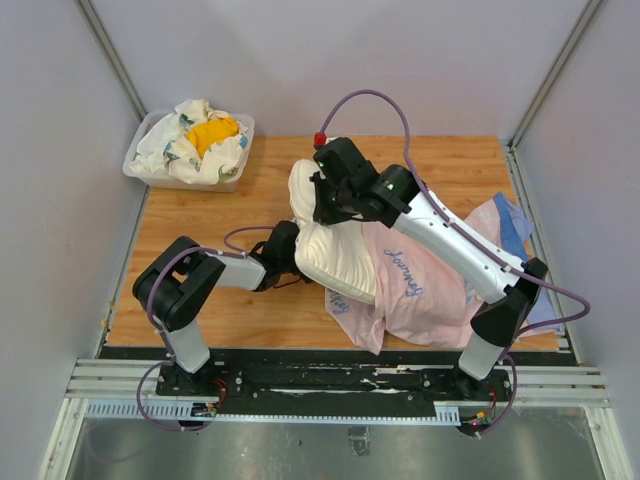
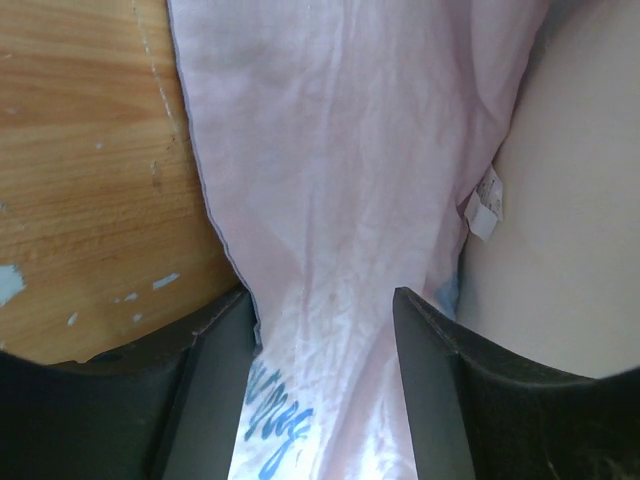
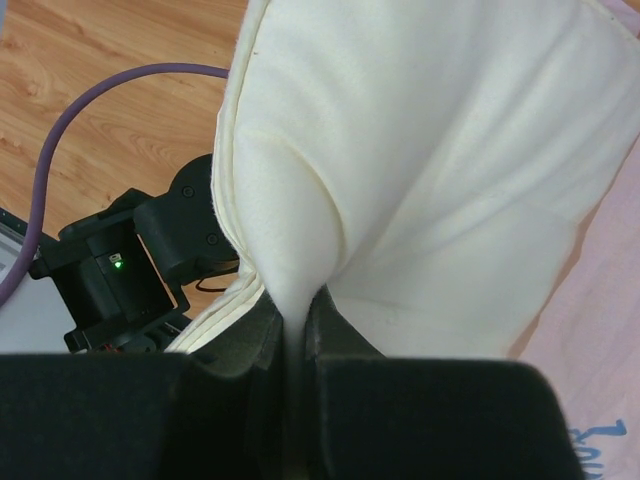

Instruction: Put the pillow into the pillowcase

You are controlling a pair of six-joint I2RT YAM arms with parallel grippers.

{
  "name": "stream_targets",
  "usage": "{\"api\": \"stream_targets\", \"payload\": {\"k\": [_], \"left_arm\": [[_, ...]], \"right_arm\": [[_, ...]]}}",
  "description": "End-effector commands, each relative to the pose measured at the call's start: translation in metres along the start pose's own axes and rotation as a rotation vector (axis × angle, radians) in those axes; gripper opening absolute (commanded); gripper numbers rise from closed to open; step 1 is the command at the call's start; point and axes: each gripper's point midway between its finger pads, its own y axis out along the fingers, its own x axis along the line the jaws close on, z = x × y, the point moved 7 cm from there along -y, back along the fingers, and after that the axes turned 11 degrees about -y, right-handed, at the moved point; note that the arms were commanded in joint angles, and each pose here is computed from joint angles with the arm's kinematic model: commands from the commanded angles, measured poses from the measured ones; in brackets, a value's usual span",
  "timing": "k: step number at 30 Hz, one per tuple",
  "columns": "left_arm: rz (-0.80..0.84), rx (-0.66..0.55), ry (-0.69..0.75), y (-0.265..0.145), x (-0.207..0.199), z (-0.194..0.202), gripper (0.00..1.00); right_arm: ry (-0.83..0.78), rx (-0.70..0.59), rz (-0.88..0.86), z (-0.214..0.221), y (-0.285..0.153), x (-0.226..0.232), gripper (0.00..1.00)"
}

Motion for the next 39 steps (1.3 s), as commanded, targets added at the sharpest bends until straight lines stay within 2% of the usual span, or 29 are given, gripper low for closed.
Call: {"api": "stream_targets", "payload": {"k": [1, 5, 7, 9, 12, 13, 17, 25, 33, 39], "left_arm": [[-0.043, 0.011, -0.009, 0.012, 0.013, 0.006, 0.57], [-0.031, 0.011, -0.004, 0.017, 0.01, 0.005, 0.51], [-0.031, 0.01, -0.004, 0.018, 0.009, 0.004, 0.44], [-0.029, 0.011, 0.004, 0.019, 0.007, 0.004, 0.31], [-0.027, 0.006, 0.019, 0.017, 0.003, 0.002, 0.05], [-0.031, 0.003, 0.025, 0.015, 0.002, 0.001, 0.01], [0.013, -0.014, 0.046, -0.004, -0.018, -0.008, 0.0], [0.105, -0.12, 0.167, -0.07, -0.093, -0.047, 0.0], [0.228, -0.114, 0.215, -0.116, -0.165, -0.061, 0.0], [0.278, -0.13, 0.274, -0.152, -0.215, -0.065, 0.0]], "right_arm": [[0.04, -0.082, -0.022, -0.013, -0.015, -0.003, 0.01], [0.044, -0.079, -0.022, -0.012, -0.014, -0.004, 0.01], [0.045, -0.078, -0.02, -0.012, -0.013, -0.004, 0.01], [0.046, -0.079, -0.021, -0.012, -0.014, -0.005, 0.01], [0.048, -0.079, -0.017, -0.012, -0.014, -0.007, 0.01], [0.05, -0.079, -0.016, -0.012, -0.014, -0.007, 0.01], [0.049, -0.079, -0.015, -0.011, -0.016, -0.009, 0.01], [0.03, -0.079, 0.009, -0.009, -0.027, -0.018, 0.01], [-0.019, -0.138, 0.072, -0.019, -0.053, -0.03, 0.01], [-0.008, -0.138, 0.096, -0.014, -0.052, -0.044, 0.01]]}}
